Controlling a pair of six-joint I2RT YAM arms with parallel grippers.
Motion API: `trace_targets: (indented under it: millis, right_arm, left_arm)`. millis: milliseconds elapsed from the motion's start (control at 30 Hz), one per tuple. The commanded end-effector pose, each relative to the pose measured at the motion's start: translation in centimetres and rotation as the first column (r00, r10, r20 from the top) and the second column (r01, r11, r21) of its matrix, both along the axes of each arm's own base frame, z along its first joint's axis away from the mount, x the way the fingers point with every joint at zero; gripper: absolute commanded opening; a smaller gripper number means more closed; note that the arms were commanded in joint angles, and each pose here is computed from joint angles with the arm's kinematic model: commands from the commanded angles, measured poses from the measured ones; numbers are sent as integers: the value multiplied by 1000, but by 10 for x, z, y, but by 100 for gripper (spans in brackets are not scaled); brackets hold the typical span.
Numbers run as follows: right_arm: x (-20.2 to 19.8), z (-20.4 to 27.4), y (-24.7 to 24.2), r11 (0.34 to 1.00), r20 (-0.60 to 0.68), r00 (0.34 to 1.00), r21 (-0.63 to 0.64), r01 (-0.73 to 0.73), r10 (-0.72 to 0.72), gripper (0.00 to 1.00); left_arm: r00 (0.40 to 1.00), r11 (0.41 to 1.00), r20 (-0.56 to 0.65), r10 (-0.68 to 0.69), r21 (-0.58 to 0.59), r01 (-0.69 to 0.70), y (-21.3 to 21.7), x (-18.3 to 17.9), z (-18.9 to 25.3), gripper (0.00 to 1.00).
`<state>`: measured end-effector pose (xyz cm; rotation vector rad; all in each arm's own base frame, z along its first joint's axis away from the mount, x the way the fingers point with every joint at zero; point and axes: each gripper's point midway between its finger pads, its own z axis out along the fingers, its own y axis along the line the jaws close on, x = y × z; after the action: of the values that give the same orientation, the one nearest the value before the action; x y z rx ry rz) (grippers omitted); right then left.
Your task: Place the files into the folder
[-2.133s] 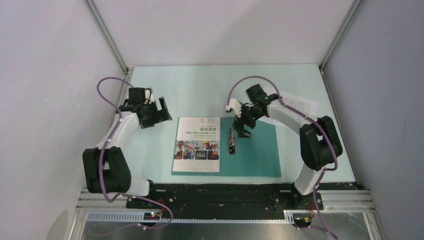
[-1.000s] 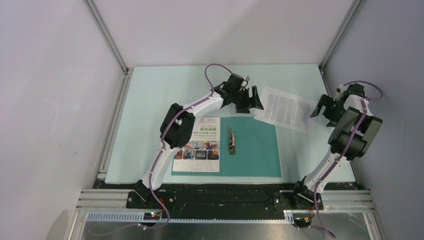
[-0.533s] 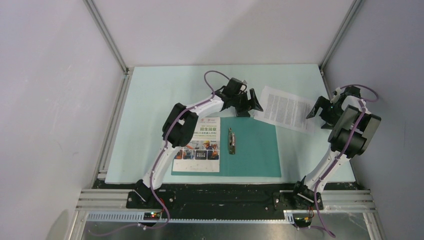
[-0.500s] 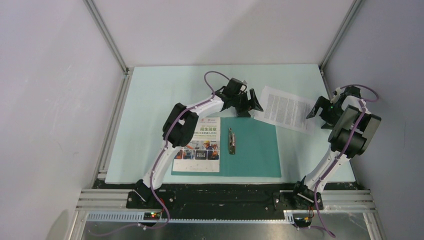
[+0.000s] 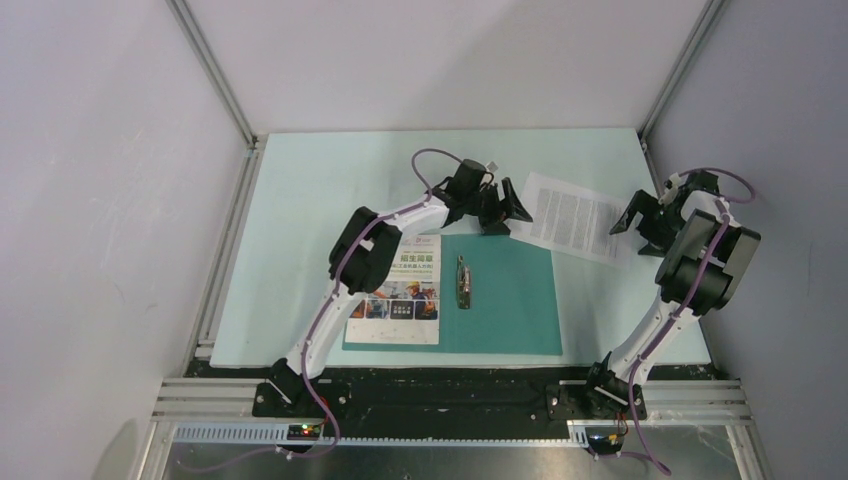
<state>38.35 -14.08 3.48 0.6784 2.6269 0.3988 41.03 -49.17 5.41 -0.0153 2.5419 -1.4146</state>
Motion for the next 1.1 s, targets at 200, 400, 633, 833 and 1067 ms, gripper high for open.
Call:
trace_targets:
  millis: [200, 400, 633, 833, 1067]
  right_arm:
    - [-2, -22, 21, 997, -42, 999, 72, -21, 24, 99]
    - [-2, -22, 22, 998, -45, 999, 61, -27, 30, 98]
    - [0, -22, 23, 998, -48, 998, 48, -35, 37, 99]
    - [0, -20, 24, 998, -48, 998, 41, -38, 40, 100]
    - [-2, -17, 24, 998, -44, 998, 37, -42, 43, 99]
  left_arm:
    - [995, 960, 52, -91, -261, 101, -30, -6, 49, 84]
    - [993, 943, 71, -92, -314, 110, -39, -5, 64, 86]
    - [1000, 988, 1, 9, -157, -9, -32, -1, 23, 89]
    - [996, 995, -77, 52, -75, -58, -25, -6, -6, 79]
    - [999, 993, -22, 48, -111, -50, -40, -1, 0, 44]
